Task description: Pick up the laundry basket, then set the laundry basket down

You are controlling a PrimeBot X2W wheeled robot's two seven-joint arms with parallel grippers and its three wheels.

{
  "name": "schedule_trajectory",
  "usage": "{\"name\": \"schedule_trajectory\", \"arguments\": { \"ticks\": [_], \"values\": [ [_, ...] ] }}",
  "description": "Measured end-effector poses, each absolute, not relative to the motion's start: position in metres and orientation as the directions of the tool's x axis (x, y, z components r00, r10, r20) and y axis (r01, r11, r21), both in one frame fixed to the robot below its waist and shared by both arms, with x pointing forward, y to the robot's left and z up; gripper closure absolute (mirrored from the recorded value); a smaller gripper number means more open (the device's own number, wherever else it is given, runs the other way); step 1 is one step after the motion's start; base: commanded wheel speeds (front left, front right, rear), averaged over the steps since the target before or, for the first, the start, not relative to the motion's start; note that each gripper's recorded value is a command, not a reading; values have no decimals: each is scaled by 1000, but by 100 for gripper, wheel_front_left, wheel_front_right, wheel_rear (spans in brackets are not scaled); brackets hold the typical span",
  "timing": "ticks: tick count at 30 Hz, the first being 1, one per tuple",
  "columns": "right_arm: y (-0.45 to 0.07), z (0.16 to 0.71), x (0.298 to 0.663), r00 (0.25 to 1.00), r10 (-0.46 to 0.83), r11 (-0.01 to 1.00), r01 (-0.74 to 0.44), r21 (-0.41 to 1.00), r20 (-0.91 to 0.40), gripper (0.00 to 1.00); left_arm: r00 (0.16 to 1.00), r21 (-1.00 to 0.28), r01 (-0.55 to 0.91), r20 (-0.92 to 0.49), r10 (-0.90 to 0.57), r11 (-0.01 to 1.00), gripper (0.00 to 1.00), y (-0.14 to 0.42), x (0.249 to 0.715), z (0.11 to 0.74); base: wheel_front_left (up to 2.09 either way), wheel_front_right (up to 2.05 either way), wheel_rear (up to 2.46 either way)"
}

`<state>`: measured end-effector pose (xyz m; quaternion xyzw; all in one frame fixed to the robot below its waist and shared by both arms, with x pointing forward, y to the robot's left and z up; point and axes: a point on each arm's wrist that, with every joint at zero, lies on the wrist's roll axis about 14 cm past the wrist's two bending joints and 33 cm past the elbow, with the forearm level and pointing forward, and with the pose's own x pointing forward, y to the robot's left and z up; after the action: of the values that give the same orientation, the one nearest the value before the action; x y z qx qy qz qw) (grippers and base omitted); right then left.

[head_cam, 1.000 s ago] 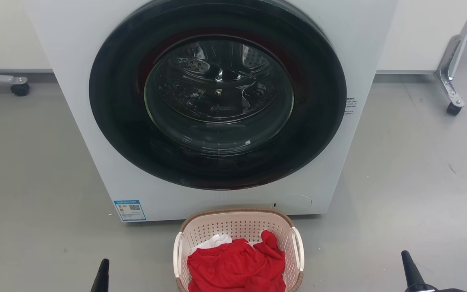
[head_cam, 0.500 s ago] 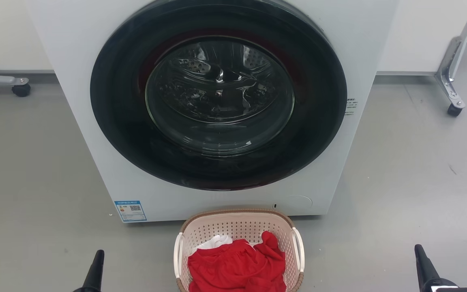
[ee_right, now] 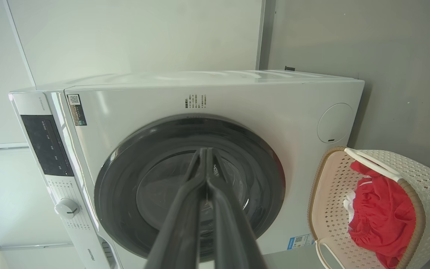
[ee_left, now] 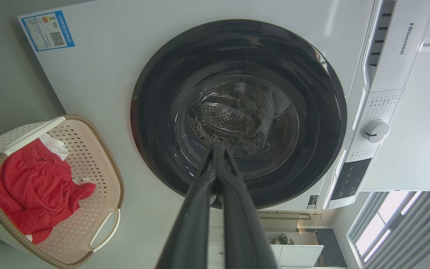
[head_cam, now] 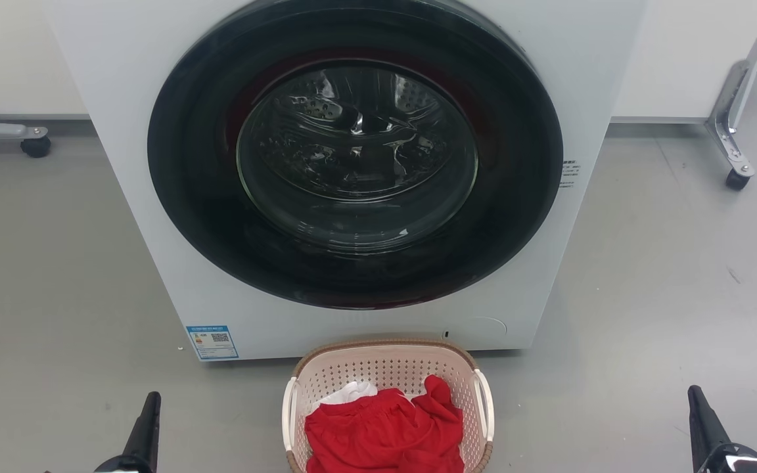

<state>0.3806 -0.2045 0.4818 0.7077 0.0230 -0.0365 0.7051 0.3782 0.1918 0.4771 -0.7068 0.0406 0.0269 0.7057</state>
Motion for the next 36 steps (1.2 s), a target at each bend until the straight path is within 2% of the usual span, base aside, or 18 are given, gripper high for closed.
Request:
{"name": "schedule_trajectory", "arguments": {
  "ticks": [36],
  "values": [
    [-205,482,381,996,-19,-5,84,996,-84,100,995,-996,-94,-94,-20,-1,100,192,378,478,0,0,0]
  ]
}}
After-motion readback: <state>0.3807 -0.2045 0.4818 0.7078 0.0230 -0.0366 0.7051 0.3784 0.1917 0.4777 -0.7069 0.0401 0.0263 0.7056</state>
